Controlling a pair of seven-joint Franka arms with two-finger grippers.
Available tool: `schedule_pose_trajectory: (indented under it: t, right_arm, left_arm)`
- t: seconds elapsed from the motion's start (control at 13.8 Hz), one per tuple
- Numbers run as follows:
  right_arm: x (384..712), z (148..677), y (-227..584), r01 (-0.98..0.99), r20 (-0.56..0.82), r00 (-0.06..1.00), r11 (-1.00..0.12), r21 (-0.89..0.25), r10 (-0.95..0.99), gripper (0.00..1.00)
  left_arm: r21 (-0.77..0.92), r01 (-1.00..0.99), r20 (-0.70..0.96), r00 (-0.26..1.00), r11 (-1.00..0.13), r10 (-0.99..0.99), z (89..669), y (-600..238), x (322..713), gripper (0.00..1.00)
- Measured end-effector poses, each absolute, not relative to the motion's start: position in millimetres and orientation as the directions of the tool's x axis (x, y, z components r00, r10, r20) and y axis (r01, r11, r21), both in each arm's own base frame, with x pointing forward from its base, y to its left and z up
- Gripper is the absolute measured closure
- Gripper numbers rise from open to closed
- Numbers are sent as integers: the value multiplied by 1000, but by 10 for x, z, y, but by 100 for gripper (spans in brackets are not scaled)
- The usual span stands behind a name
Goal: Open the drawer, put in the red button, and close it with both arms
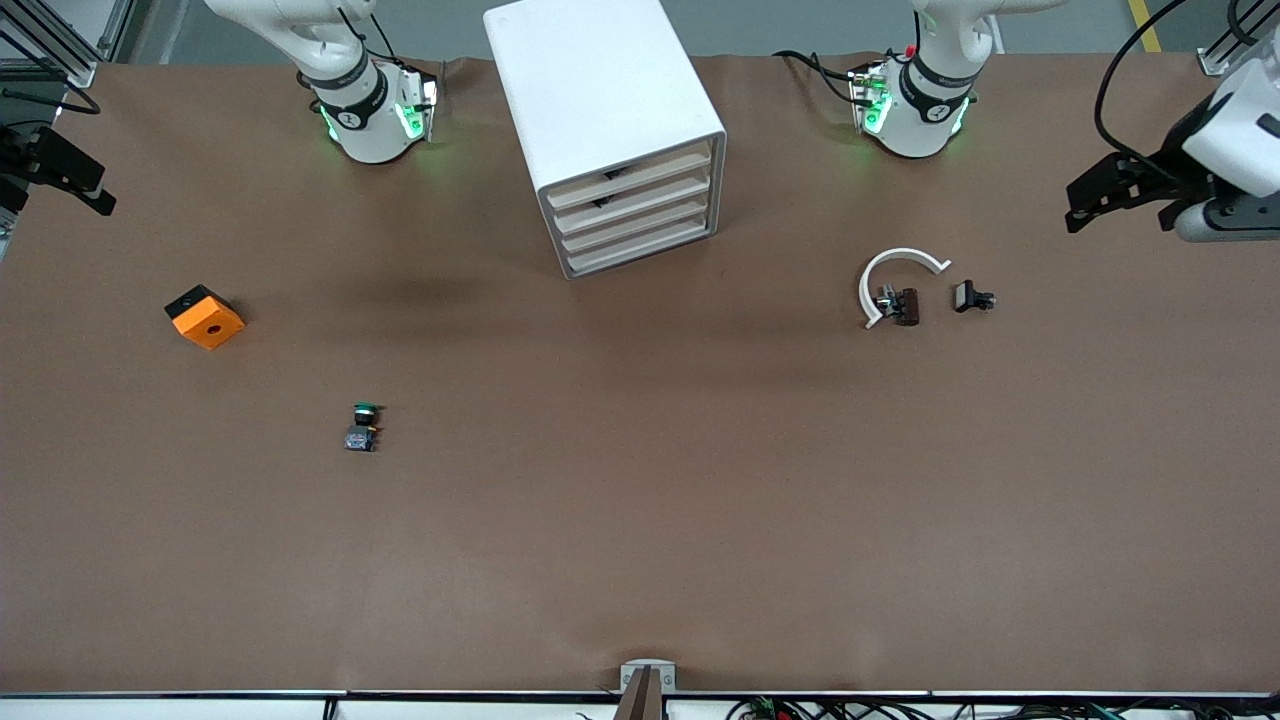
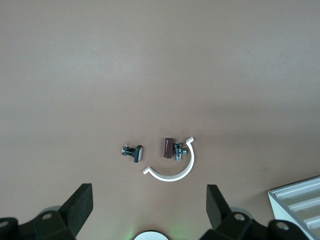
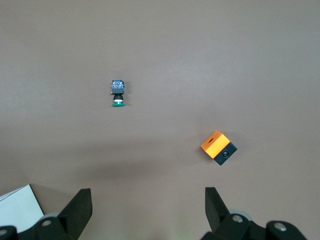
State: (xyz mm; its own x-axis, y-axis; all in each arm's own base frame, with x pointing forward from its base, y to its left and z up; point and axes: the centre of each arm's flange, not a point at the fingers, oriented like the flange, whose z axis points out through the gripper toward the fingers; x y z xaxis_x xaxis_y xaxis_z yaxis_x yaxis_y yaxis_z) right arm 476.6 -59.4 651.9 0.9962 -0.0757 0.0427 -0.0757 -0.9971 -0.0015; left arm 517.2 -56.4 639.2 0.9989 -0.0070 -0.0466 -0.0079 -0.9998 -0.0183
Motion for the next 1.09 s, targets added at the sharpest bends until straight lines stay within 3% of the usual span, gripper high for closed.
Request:
schedule_pose_trajectory:
  t: [1.09]
  right_arm:
    - [4757, 6644, -590, -75, 70, 995, -997, -1, -75, 0]
  left_arm:
    - [-24, 16, -25, 1000, -1000, 16, 6509, -443, 5053, 0]
